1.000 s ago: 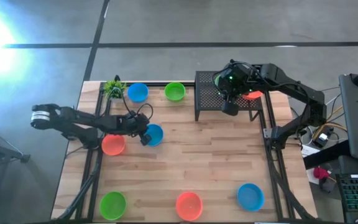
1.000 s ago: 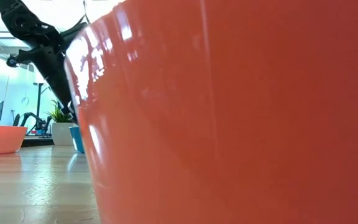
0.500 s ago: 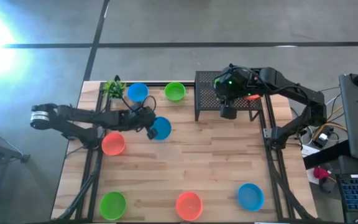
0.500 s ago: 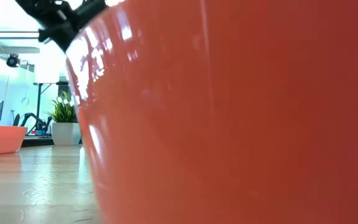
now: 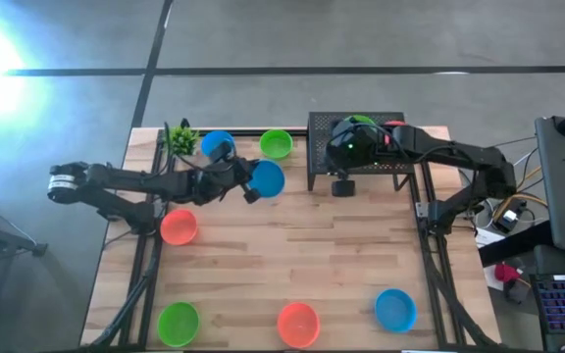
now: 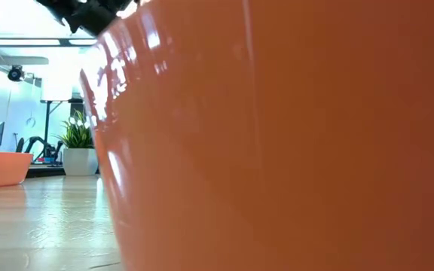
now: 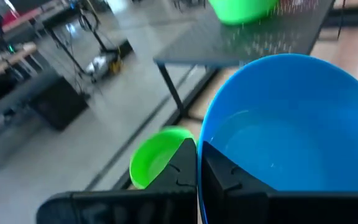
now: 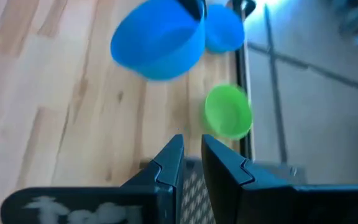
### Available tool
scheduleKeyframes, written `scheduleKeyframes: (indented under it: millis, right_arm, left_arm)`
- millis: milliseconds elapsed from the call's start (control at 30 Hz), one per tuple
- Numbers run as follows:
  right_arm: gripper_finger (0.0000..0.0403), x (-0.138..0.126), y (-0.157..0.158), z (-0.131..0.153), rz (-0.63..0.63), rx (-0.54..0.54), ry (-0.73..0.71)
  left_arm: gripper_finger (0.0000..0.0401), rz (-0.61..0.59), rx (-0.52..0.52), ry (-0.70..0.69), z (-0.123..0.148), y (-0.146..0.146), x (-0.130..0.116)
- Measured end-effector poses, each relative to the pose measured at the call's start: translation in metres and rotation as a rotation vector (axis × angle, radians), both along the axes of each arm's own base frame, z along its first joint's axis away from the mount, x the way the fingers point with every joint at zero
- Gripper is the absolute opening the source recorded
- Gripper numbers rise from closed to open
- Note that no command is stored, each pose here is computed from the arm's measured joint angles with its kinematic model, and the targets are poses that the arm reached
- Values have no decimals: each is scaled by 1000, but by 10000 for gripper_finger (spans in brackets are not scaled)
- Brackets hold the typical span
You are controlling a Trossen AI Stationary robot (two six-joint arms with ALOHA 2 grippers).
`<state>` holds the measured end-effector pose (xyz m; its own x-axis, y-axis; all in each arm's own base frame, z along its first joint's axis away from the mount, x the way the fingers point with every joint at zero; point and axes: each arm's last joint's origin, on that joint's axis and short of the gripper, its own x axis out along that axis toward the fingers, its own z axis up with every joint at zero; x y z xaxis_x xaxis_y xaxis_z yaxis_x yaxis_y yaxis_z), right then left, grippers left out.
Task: Pick & Place Mini bowls
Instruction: Put the middle blue bowl on the shelf
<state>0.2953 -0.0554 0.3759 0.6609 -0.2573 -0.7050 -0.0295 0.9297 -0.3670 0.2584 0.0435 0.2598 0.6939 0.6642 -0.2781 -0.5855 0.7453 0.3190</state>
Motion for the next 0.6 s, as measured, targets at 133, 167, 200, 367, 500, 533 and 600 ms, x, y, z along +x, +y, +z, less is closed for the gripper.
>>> scheduleKeyframes:
  millis: [133, 167, 200, 367, 500, 533, 600]
  right_arm:
    - [52, 10, 0, -10, 39, -49, -70]
    - [52, 13, 0, -13, 47, -65, -87]
    - [52, 15, 0, -15, 49, -83, -104]
    - [52, 25, 1, -27, 89, -155, -192]
    - [52, 31, 1, -35, 98, -187, -271]
    - [52, 32, 1, -37, 96, -187, -284]
    - [52, 32, 0, -38, 90, -189, -304]
  left_arm:
    - [0, -4, 57, -57, 5, 0, 2]
    - [0, 1, 70, -68, 7, 0, 2]
    - [0, 4, 83, -79, 9, 1, 2]
    - [0, 7, 136, -143, 14, 1, 2]
    - [0, 52, 181, -155, 19, 2, 2]
    - [0, 65, 190, -158, 20, 2, 2]
    - [0, 82, 204, -168, 21, 3, 2]
